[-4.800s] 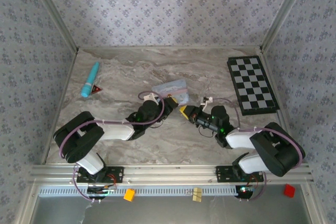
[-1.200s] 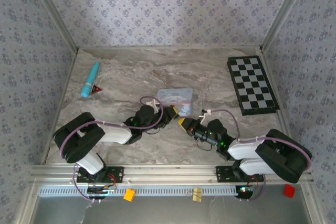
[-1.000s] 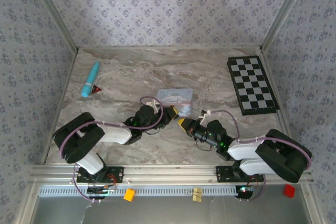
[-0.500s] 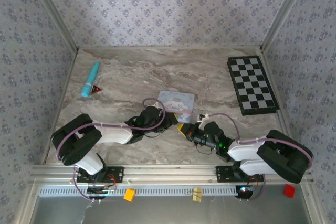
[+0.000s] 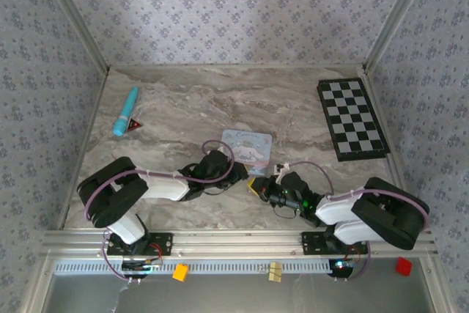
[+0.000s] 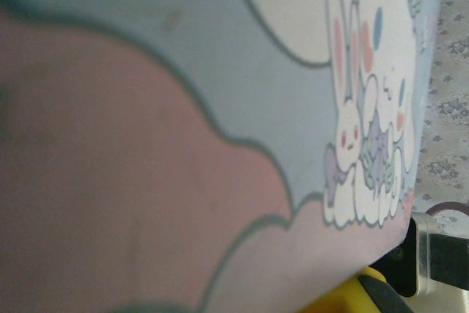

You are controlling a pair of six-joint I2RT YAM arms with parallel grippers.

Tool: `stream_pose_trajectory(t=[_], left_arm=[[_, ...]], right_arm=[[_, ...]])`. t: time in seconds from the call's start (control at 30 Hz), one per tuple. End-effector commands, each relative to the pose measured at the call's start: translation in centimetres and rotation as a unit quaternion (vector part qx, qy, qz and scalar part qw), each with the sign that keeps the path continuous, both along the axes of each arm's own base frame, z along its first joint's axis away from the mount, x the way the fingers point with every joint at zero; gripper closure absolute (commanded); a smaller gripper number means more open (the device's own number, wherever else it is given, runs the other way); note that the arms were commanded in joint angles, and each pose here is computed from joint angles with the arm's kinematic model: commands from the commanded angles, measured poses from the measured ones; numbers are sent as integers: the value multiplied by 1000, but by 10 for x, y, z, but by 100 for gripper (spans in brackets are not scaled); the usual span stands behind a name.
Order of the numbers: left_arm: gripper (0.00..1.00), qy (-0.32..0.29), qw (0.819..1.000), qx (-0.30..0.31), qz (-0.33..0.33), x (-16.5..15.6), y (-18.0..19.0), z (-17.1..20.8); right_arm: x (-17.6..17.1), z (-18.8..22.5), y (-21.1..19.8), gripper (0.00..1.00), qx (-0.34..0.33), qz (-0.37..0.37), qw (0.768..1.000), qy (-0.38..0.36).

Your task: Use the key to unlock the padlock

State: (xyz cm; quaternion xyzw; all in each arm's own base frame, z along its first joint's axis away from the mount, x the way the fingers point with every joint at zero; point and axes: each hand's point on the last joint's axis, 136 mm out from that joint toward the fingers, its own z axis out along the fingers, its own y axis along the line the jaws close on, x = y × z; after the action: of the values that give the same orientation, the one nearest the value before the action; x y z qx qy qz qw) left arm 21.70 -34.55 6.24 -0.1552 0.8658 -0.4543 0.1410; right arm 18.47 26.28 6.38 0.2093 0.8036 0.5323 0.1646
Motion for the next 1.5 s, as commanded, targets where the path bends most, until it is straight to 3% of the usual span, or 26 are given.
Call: stream_pose_trajectory(t=[0.0,0.87,1.47], left_arm=[[90,25,997,-28,-71,-33,-23,2],[68,19,998,-43,-43,-19,-20,1],[66,27,998,-38,-34,-18,-15,-4]], right_arm=[[14,1,-1,100,2,-35,999,-14],[7,-2,14,100,18,-22,1000,-11],[-7,5,-3,100,-24,-26,999,-25]])
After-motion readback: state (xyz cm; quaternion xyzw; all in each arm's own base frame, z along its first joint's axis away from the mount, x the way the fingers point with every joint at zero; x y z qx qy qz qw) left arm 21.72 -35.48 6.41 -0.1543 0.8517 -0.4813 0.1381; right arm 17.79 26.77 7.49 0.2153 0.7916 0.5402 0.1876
